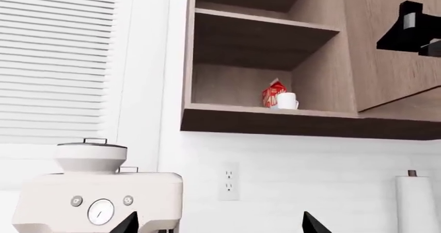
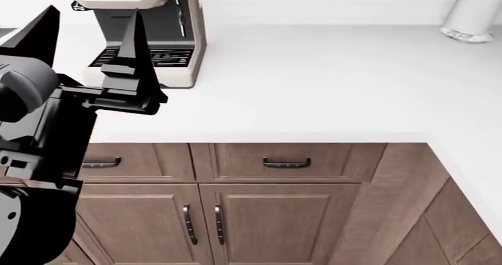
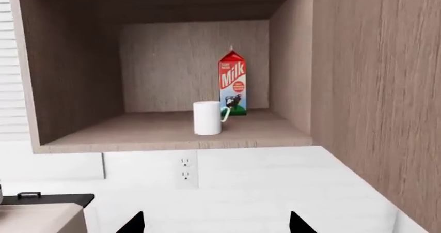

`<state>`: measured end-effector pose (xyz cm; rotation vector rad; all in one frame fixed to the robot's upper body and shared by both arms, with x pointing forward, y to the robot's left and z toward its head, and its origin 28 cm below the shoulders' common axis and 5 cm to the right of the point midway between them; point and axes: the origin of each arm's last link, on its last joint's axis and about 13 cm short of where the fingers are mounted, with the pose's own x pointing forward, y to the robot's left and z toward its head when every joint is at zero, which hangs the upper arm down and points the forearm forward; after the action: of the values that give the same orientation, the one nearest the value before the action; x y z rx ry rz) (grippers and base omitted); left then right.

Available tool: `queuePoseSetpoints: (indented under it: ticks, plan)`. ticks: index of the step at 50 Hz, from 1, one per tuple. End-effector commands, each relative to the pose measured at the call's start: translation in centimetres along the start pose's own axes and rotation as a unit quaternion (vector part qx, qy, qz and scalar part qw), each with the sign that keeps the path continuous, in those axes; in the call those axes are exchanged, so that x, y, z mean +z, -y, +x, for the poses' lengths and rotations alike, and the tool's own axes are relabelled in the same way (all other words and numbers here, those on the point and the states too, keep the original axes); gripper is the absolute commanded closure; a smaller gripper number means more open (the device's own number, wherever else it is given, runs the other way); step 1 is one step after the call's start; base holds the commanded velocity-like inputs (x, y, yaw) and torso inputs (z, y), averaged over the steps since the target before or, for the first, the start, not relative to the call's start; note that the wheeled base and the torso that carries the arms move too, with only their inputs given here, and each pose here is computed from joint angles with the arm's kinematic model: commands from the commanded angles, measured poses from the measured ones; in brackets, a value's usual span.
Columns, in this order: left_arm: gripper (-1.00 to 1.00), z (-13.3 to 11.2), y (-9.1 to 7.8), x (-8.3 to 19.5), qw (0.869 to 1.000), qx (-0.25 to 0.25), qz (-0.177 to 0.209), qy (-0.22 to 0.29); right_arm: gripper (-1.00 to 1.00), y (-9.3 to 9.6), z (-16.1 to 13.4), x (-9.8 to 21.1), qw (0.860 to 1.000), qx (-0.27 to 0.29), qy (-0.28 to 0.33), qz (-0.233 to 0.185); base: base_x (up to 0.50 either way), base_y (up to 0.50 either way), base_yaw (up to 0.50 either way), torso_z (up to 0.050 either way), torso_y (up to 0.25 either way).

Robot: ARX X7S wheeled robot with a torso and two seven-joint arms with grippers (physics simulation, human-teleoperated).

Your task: Pick the mug from the cabinet, place it under the coffee machine dispenser, and press the start button.

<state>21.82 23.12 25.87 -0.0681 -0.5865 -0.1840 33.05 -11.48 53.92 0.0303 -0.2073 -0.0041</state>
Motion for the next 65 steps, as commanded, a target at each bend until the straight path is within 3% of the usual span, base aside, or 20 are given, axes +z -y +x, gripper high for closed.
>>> queuePoseSetpoints:
  ticks: [1,7,44,65]
  plan:
    - [-1.0,-0.13,0.02,0.41,1.0,-0.004,0.0,0.011,-1.0,-0.01,0.01,-0.02,1.0,0.0,0.0,0.0,0.48,0.0,0.0,0.0,0.0]
    - [-1.0,-0.25,-0.05,0.46,1.0,-0.001,0.002,0.017,-1.0,-0.01,0.01,-0.02,1.0,0.0,0.0,0.0,0.49,0.0,0.0,0.042,0.049]
    - [-1.0,-0.92,0.36,-0.08,1.0,-0.02,-0.002,-0.001,-1.0,-0.01,0.01,-0.02,1.0,0.0,0.0,0.0,0.47,0.0,0.0,0.0,0.0]
    - [-1.0,-1.08,0.36,-0.33,1.0,-0.018,-0.004,-0.004,-1.0,-0.01,0.01,-0.02,1.0,0.0,0.0,0.0,0.05,0.06,0.0,0.0,0.0]
